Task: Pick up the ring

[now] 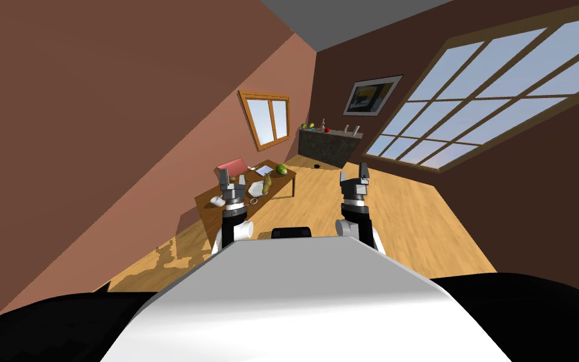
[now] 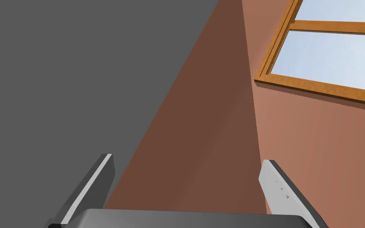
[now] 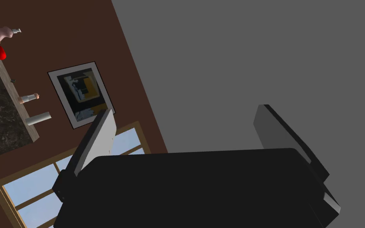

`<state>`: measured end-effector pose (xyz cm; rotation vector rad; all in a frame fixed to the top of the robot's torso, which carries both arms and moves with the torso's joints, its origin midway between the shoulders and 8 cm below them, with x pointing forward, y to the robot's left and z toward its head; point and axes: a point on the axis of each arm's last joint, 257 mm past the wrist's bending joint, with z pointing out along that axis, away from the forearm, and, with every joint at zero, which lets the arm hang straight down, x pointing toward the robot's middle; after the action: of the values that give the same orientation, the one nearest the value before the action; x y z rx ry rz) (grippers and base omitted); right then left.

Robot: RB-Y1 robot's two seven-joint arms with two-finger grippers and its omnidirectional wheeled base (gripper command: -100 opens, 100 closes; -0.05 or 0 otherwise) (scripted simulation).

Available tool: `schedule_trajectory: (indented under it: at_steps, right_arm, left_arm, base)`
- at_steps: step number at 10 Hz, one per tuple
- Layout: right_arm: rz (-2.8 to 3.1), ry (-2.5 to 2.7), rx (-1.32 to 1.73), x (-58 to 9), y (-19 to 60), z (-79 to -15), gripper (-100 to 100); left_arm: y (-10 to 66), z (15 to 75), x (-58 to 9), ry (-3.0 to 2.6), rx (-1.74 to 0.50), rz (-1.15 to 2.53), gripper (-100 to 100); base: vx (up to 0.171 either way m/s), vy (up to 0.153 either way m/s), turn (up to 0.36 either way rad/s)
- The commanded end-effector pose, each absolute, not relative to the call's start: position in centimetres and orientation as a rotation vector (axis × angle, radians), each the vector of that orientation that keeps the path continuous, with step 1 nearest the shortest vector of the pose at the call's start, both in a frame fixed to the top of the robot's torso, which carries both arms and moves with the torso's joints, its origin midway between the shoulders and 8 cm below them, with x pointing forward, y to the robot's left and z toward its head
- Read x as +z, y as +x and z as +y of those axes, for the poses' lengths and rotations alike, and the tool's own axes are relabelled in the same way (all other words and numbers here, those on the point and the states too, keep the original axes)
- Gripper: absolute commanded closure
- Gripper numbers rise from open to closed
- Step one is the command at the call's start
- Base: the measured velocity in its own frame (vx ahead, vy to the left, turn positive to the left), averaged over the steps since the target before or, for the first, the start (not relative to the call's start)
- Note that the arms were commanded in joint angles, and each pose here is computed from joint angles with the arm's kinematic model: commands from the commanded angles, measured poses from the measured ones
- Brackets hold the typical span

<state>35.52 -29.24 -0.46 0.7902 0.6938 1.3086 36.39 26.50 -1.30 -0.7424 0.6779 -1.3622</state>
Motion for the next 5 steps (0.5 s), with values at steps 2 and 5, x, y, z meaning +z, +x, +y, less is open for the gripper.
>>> schedule_trajectory:
  at_steps: [2,5]
  right_arm:
    - [0.694,0.79,1.309,-0.5,35.5,-29.2,0]
    - [0.694,0.79,1.309,-0.5,35.5,-29.2,0]
  left_arm:
    - [36.9,26.5,-2.0,-0.739,-1.373,0.737,-100]
    - [38.1,27.0,-3.5,-0.791,-1.396,0.797,-100]
  base:
    - [0.0,-0.003,0.001]
    - [-0.002,-0.008,0.004]
